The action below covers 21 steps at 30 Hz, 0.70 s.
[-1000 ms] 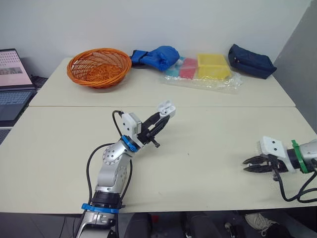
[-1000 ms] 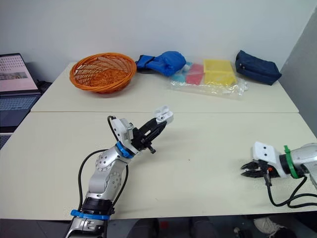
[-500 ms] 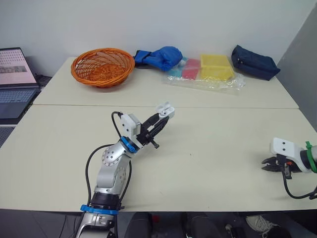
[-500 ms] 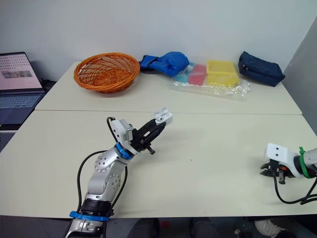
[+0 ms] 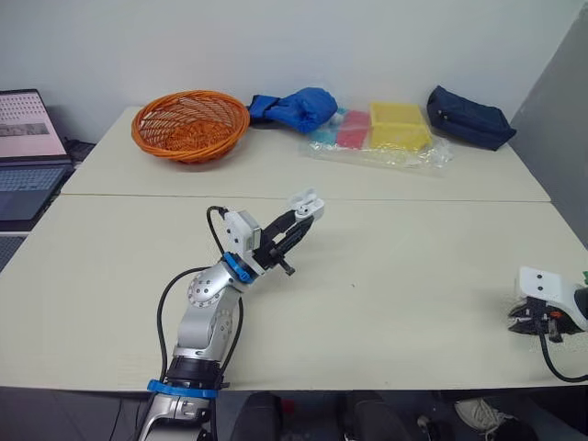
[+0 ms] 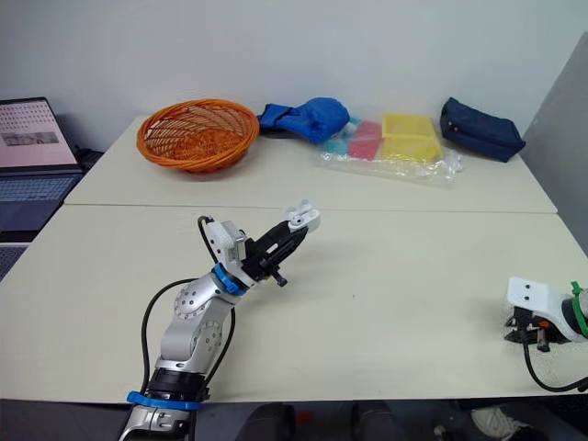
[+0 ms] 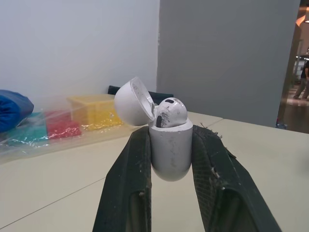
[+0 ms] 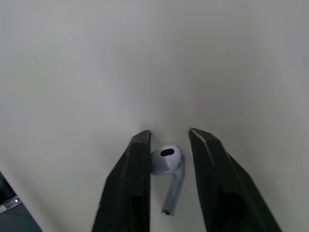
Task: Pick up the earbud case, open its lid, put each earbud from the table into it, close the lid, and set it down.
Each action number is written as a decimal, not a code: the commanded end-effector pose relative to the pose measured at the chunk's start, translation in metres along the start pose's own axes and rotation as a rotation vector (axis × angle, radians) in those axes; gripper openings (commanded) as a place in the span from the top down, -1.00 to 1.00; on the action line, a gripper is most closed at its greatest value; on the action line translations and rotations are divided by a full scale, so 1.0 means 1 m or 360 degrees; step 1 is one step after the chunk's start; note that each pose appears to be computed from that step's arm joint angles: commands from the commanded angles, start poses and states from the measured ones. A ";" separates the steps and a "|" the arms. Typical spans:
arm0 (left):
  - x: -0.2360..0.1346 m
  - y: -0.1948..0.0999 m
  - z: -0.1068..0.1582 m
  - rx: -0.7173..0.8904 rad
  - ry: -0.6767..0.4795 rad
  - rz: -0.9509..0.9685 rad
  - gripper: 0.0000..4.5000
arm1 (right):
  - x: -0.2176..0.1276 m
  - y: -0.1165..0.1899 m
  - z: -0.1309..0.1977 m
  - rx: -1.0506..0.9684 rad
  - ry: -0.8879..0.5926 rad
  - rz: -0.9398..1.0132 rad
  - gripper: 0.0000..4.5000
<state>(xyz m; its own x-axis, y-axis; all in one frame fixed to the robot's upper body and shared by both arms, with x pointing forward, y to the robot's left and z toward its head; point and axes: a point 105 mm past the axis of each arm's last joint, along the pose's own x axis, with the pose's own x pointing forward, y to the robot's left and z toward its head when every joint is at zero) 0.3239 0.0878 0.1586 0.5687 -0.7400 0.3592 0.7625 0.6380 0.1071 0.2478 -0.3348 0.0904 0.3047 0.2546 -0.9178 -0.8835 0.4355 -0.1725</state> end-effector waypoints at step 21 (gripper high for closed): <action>-0.002 -0.014 0.008 -0.0024 -0.0063 0.0008 0.66 | -0.019 0.009 -0.029 0.0069 0.0218 0.0037 -0.26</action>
<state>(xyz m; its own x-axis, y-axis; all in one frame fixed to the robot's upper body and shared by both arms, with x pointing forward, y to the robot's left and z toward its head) 0.3145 0.0869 0.1500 0.5927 -0.7236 0.3537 0.7573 0.6502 0.0610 0.2228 -0.3575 0.0888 0.2218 0.1593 -0.9620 -0.8829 0.4515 -0.1288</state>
